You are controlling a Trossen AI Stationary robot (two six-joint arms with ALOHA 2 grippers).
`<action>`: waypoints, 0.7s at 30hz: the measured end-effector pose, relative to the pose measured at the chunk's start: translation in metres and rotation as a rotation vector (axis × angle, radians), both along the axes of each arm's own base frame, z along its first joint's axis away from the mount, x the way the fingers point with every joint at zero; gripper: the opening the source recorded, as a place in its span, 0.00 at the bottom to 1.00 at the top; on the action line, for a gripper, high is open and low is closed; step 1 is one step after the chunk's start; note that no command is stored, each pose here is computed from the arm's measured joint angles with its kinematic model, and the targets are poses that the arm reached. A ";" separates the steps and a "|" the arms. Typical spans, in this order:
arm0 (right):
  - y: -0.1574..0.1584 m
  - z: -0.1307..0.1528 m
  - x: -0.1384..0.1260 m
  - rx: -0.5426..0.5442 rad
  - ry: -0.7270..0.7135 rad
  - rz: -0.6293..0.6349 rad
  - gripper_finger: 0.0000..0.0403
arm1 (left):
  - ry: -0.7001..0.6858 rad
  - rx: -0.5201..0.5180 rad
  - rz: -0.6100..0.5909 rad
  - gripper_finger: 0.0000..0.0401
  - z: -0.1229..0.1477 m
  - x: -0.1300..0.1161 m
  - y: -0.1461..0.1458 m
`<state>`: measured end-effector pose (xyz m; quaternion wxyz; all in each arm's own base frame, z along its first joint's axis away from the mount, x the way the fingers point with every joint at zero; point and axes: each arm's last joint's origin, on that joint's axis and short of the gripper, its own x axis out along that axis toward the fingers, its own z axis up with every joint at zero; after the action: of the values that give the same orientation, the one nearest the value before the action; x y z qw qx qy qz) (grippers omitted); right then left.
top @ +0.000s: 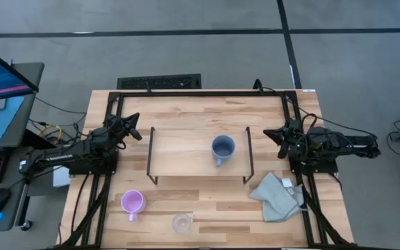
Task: Stack small to large cups/mugs on shelf
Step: Put the pink mug on the shelf
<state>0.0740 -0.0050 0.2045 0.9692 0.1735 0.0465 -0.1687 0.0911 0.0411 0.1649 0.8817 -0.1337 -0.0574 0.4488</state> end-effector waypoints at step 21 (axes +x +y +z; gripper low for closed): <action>0.000 -0.002 0.000 -0.001 0.020 0.003 0.05 | -0.001 0.056 -0.070 0.02 0.012 0.001 -0.001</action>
<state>0.0737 -0.0050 0.2026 0.9690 0.1712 0.0563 -0.1692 0.0918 0.0396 0.1770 0.9002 -0.1112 -0.0658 0.4160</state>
